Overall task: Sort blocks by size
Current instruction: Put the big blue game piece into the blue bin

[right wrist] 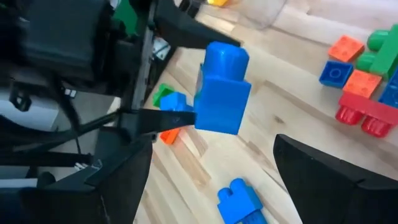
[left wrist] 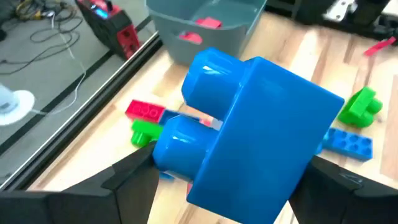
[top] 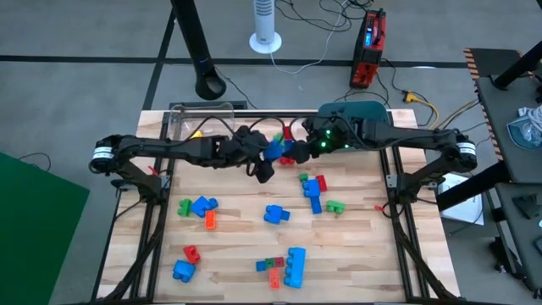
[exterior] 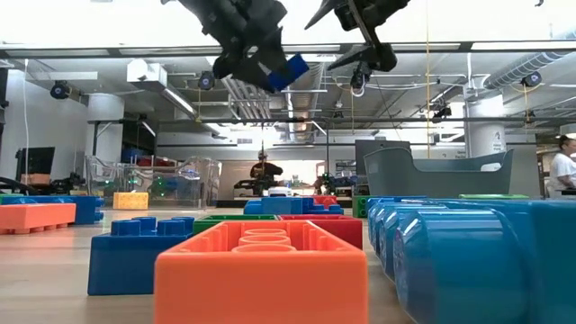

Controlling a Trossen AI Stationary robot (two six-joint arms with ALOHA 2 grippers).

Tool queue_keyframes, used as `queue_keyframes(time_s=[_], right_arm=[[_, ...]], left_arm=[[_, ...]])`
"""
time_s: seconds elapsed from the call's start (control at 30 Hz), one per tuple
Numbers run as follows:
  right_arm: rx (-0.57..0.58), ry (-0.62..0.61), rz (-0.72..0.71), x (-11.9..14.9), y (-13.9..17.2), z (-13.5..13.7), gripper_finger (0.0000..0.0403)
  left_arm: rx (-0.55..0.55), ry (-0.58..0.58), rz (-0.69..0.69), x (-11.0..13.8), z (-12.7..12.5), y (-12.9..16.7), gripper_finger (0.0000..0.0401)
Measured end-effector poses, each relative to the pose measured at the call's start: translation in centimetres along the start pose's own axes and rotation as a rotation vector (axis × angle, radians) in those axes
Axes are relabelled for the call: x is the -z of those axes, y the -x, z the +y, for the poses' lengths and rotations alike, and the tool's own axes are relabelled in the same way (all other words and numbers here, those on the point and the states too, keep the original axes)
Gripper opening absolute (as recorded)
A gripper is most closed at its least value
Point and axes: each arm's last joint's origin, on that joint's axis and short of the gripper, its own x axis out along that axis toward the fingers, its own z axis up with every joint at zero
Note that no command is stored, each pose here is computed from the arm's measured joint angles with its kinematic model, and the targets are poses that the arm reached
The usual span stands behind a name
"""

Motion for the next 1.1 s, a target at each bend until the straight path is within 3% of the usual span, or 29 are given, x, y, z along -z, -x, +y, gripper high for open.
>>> queue_keyframes(time_s=[0.33,0.83,0.97,1.1], right_arm=[[0.034,0.006,-0.038,-0.2,-0.6,-0.1,0.0303],[0.034,0.023,-0.019,-0.9,-5.1,-0.2,0.0287],[0.039,0.022,-0.004,-0.8,-5.7,-0.4,0.0257],[0.038,0.030,-0.004,-0.8,-5.8,-0.4,0.0201]], left_arm=[[0.002,0.011,-0.025,-0.2,-0.1,0.0,0.0279],[0.010,0.021,-0.059,-0.6,-0.2,0.0,0.0279],[0.010,0.018,-0.055,-0.5,-0.2,0.0,0.0281],[0.011,0.019,-0.058,-0.6,-0.2,0.0,0.0291]])
